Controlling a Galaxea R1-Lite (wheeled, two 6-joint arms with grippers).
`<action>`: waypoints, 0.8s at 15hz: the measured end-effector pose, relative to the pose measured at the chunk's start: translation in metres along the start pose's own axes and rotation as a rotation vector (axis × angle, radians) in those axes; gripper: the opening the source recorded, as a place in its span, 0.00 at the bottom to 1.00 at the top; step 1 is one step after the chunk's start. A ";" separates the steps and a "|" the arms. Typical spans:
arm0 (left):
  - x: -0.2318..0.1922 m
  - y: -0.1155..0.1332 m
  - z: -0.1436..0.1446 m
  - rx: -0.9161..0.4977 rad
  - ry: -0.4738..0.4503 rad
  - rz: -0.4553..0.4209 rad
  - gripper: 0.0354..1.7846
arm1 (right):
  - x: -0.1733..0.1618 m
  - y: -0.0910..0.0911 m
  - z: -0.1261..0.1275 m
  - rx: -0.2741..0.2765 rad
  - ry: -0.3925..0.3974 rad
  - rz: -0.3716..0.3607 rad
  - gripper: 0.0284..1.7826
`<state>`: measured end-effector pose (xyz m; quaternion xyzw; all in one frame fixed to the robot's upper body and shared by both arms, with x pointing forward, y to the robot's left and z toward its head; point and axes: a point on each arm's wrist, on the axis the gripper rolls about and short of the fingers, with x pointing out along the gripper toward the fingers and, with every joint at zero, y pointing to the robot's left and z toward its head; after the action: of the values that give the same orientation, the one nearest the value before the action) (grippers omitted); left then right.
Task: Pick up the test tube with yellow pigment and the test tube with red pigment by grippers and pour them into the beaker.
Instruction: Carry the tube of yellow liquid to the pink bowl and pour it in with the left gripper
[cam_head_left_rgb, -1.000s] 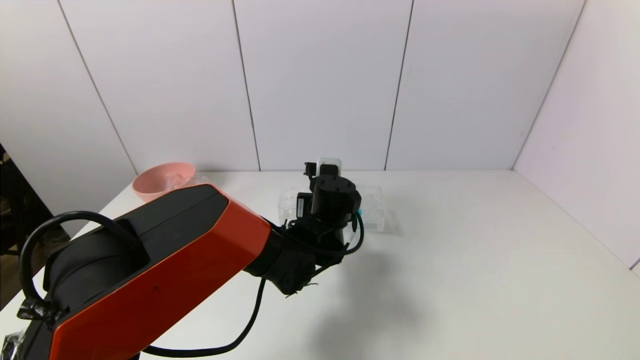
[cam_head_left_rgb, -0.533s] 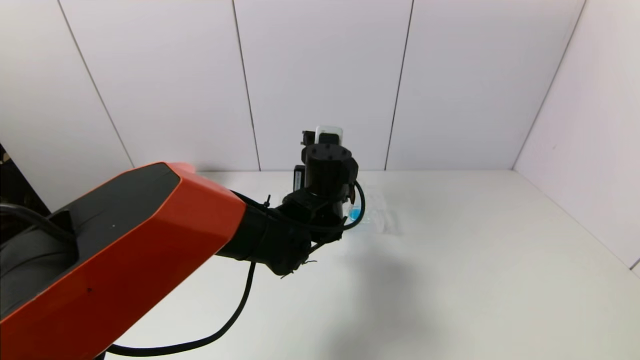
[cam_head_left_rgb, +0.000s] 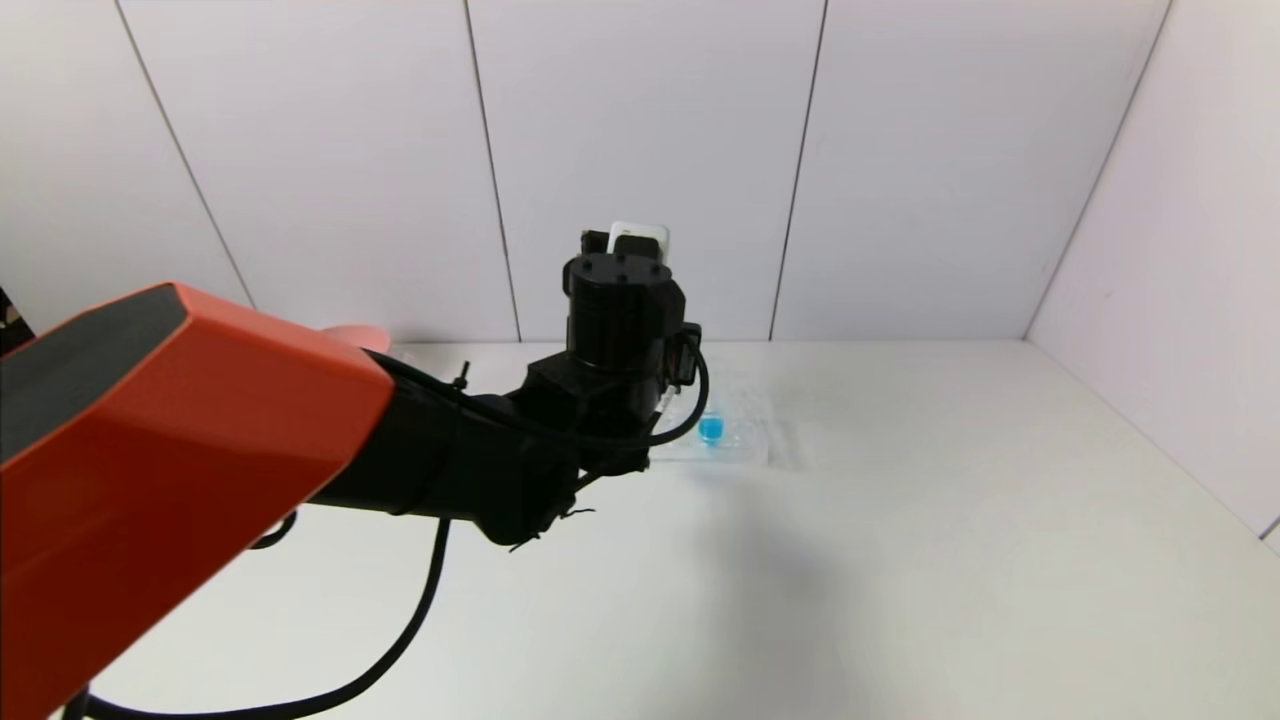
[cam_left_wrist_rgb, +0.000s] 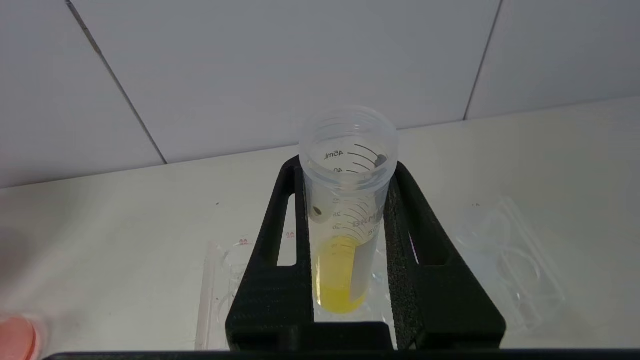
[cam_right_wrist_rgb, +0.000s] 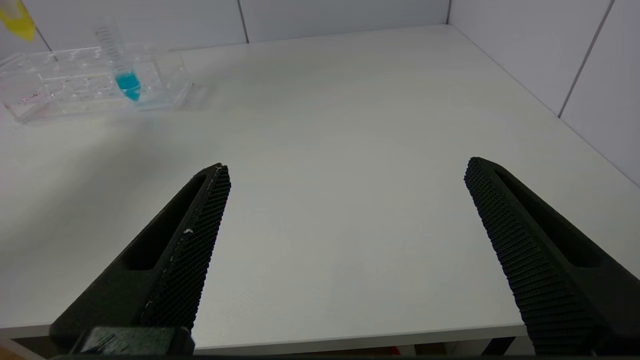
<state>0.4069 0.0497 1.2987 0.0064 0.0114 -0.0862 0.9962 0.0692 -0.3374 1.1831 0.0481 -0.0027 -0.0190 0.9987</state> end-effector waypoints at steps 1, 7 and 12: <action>-0.006 0.010 0.005 0.007 0.013 -0.034 0.23 | 0.000 0.000 0.000 0.000 0.000 0.000 0.96; -0.049 0.129 0.033 0.038 0.109 -0.234 0.23 | 0.000 0.000 0.000 0.000 0.000 0.000 0.96; -0.081 0.224 0.034 0.043 0.113 -0.275 0.23 | 0.000 0.000 0.000 0.000 0.000 0.000 0.96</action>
<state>0.3661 0.2835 1.3375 0.0309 0.0664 -0.2218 0.9723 0.0692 -0.3374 1.1831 0.0481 -0.0029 -0.0190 0.9987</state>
